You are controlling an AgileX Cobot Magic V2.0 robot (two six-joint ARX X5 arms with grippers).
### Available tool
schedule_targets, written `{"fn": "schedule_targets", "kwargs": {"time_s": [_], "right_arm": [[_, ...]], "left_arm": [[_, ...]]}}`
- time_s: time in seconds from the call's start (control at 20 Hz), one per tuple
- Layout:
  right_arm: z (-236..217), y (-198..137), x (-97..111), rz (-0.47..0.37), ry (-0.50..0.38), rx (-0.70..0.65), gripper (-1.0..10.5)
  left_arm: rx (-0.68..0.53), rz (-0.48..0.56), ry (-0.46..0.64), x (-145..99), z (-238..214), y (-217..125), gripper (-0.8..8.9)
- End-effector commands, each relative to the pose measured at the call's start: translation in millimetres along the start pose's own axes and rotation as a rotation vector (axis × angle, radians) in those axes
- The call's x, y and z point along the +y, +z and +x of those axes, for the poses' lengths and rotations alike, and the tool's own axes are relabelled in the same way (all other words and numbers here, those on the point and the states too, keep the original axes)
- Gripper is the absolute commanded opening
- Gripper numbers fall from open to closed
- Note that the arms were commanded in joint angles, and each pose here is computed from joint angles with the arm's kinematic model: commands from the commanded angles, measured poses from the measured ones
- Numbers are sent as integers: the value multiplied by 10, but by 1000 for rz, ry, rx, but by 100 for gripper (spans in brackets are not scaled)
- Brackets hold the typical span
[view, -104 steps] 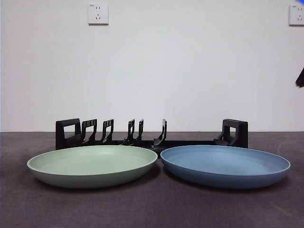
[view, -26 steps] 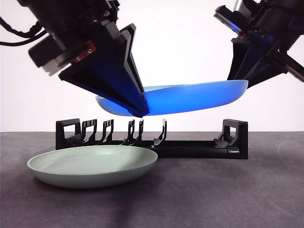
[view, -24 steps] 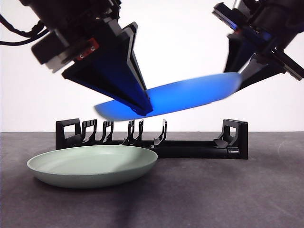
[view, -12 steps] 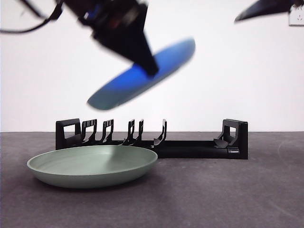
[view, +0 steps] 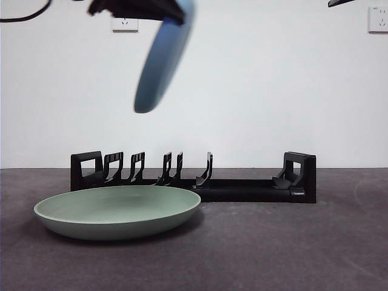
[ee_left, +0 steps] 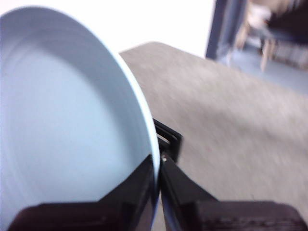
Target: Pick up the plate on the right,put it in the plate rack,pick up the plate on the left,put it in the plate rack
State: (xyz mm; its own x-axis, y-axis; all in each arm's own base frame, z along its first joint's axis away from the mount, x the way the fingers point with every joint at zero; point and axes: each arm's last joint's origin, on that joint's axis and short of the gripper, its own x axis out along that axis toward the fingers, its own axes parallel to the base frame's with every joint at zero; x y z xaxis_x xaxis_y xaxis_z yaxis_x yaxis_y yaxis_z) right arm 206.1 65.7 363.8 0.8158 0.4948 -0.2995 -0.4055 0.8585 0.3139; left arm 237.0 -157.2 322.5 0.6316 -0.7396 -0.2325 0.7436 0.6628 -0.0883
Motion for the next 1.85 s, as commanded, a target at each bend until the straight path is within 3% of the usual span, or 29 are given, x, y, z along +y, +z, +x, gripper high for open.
{"fn": "schedule_targets", "kwargs": {"time_s": [0.05,0.4,0.6,0.8,1.4,1.85], "right_arm": [[5,10,0,-20,-2,-4,375],[5,11,0,-20,-2,-5,375],[5,11,0,-20,-2,-5,374],[5,10,0,-20,-2,-5,374],[5,10,0,-20,-2,-4,374],[5,9,1,-20,-2,-3,374]], "left_arm": [[-57,-107,11,234,-85,50,-9],[-118,-228,-44,694,-163,33,-9],[-92,-295,-91,910,-53,-107,-9],[-46,-337,-64,1062,68,-279,-9],[50,-402,-46,1199,259,-566,-9],[110,-392,50,1216,270,-652,10]]}}
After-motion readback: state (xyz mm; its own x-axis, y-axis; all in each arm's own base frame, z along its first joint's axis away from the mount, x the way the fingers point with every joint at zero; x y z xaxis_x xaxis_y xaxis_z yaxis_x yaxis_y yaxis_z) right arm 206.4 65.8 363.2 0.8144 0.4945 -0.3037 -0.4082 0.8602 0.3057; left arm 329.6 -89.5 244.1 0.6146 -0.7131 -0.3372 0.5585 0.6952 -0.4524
